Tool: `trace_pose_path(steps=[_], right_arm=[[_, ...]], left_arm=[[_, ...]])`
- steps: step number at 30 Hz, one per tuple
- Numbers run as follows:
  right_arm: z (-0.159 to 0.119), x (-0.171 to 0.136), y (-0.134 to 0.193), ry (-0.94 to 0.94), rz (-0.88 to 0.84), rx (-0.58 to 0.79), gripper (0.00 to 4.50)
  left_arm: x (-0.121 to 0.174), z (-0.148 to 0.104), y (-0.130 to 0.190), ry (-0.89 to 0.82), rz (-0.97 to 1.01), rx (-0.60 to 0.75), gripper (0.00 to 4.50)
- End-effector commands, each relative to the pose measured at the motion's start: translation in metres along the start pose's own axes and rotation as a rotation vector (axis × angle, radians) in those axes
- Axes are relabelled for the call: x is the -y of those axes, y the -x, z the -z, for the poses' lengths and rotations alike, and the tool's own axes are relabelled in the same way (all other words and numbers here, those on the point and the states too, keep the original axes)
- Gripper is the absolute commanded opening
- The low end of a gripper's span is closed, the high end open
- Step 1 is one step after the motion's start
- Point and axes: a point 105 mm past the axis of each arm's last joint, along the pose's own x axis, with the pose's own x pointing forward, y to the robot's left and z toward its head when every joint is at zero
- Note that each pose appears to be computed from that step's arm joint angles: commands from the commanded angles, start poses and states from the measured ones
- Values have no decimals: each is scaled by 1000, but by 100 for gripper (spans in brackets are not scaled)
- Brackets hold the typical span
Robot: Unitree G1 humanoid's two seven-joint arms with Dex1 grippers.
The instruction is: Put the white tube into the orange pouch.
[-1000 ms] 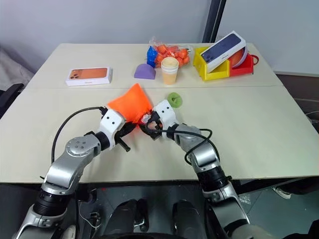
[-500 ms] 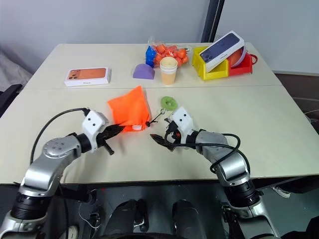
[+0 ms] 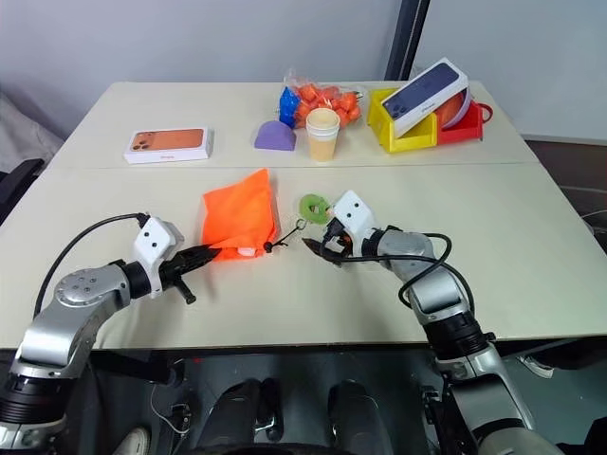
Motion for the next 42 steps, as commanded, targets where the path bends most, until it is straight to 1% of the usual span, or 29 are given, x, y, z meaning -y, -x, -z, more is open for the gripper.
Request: trace_pose_path(steps=[1,2,3,4,6,7,8,9,12,16,20,23,28,32,36,39,42], right_arm=[[-36,-29,6,3,-143,168,396],[-38,-36,7,-17,-170,177,365],[-38,-42,8,-27,-188,178,310],[-38,-49,7,-34,-210,176,268],[-36,-64,2,-42,-245,168,157],[-33,-74,-3,-41,-260,154,113],[-31,-80,-8,-38,-267,144,53],[-29,-85,-12,-32,-274,136,2],[-29,-89,-35,-91,-253,131,2],[-29,-93,-64,-93,-226,102,2],[-25,-87,-80,-96,-164,60,2],[-20,-78,-85,-96,-105,32,2],[-26,-76,-72,-78,-124,71,2],[-35,-76,-43,-75,-182,144,2],[-37,-72,-17,-63,-214,165,2],[-34,-52,-7,-35,-147,149,2],[-27,-24,-8,-47,-45,114,2]], left_arm=[[-4,-12,3,62,15,77,0],[-2,-12,3,85,32,85,0],[-1,-13,2,106,47,92,0],[-1,-13,2,130,60,99,0],[0,-13,1,170,84,106,0],[1,-13,0,195,103,109,0],[1,-14,-1,211,116,111,0],[1,-14,-1,222,125,112,0],[-1,-16,-3,262,142,118,0],[-1,-16,-4,270,159,111,0],[-1,-15,-2,272,154,109,0],[-1,-13,1,273,138,109,0],[-1,-2,9,257,99,75,0],[-1,12,17,211,81,12,0],[-1,21,19,175,75,-22,0],[-1,23,18,169,70,-25,0],[0,24,18,175,80,-26,0]])
